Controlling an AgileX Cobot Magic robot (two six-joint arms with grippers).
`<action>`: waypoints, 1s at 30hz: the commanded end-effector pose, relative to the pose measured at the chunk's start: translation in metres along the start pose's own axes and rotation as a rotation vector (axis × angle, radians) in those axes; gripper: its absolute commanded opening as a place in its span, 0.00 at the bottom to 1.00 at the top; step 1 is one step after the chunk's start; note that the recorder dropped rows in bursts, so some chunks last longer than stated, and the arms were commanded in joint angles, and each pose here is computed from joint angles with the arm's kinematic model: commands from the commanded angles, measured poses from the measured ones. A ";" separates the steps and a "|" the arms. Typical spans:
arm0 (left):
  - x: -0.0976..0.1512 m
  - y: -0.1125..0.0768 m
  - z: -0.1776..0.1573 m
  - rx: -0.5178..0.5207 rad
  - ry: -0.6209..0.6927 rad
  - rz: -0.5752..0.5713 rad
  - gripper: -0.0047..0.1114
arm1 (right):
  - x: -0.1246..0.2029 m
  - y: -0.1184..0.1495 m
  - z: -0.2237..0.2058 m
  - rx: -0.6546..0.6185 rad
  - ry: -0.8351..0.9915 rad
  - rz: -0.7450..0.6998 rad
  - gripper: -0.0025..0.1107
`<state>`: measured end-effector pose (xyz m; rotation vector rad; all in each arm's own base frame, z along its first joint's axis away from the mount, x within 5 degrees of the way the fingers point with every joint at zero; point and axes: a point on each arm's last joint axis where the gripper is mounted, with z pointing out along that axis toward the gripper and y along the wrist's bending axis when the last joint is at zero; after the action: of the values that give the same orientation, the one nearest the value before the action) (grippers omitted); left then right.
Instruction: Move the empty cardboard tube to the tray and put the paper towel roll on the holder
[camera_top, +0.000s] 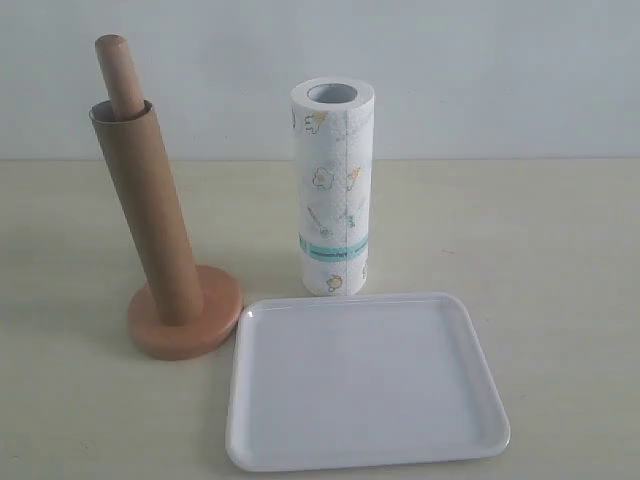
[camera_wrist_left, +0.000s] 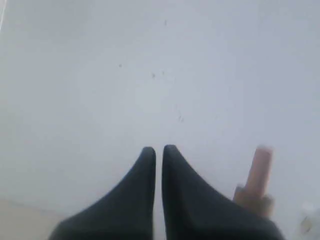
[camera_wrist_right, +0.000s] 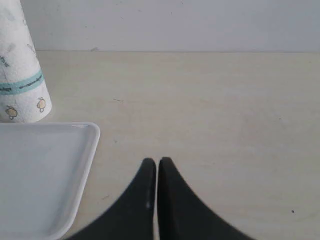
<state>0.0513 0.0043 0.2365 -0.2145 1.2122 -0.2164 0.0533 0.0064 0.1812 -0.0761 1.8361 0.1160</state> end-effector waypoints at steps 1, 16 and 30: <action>-0.027 -0.002 -0.005 0.072 -0.302 -0.286 0.08 | -0.002 0.000 0.000 0.004 -0.019 -0.001 0.03; -0.088 -0.033 0.077 0.014 0.093 -0.066 0.08 | -0.002 0.000 0.000 0.004 -0.019 -0.001 0.03; 0.067 -0.017 0.123 0.245 0.395 0.119 0.08 | -0.002 0.000 0.000 0.004 -0.019 -0.001 0.03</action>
<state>0.1854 -0.0145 0.2288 -0.0023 1.6177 -0.2508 0.0533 0.0064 0.1812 -0.0761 1.8361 0.1160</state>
